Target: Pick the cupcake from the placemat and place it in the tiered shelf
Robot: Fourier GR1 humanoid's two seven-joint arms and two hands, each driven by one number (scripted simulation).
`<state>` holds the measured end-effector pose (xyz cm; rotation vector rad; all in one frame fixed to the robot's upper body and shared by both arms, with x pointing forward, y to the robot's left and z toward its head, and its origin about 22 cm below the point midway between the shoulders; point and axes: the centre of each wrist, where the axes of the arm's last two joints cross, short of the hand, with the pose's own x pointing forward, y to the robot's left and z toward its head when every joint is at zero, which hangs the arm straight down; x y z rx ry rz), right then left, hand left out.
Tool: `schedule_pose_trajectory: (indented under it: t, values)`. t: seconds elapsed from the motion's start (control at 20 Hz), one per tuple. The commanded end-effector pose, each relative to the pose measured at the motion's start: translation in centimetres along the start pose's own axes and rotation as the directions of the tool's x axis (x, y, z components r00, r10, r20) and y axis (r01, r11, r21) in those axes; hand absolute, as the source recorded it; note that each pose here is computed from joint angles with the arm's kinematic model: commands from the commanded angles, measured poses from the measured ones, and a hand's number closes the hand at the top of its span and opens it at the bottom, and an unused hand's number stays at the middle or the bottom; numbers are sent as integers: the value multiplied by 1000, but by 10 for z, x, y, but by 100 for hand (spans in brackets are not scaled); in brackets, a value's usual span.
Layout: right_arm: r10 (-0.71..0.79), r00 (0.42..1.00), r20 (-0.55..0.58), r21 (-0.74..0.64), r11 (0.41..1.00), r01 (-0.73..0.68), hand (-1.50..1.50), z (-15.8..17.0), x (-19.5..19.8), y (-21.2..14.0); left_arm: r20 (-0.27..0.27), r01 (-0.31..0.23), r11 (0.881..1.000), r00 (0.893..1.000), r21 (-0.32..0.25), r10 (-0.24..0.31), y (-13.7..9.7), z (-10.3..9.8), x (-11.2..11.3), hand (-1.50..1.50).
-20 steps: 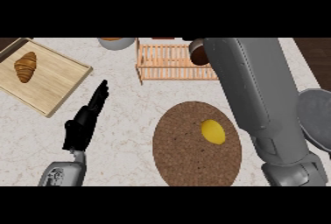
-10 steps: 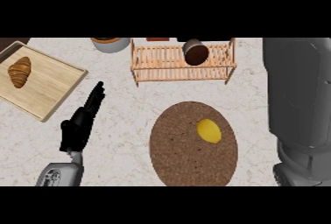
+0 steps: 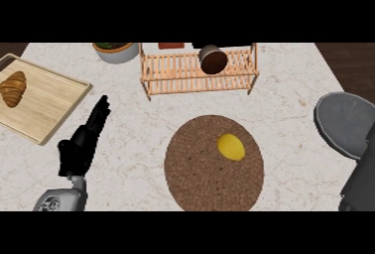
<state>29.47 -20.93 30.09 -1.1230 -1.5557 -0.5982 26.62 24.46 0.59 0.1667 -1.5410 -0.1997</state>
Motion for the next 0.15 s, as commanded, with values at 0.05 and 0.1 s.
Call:
schedule_pose_trajectory:
  t: [0.05,0.1]
  values:
    - [98,993,-67,53,994,-94,-150,0,-25,-73,2,7,1000,1000,-5,-7,9,7,-7,0]
    - [91,994,-53,83,993,-86,-150,1,-26,-87,11,-13,1000,1000,13,13,1,-6,8,0]
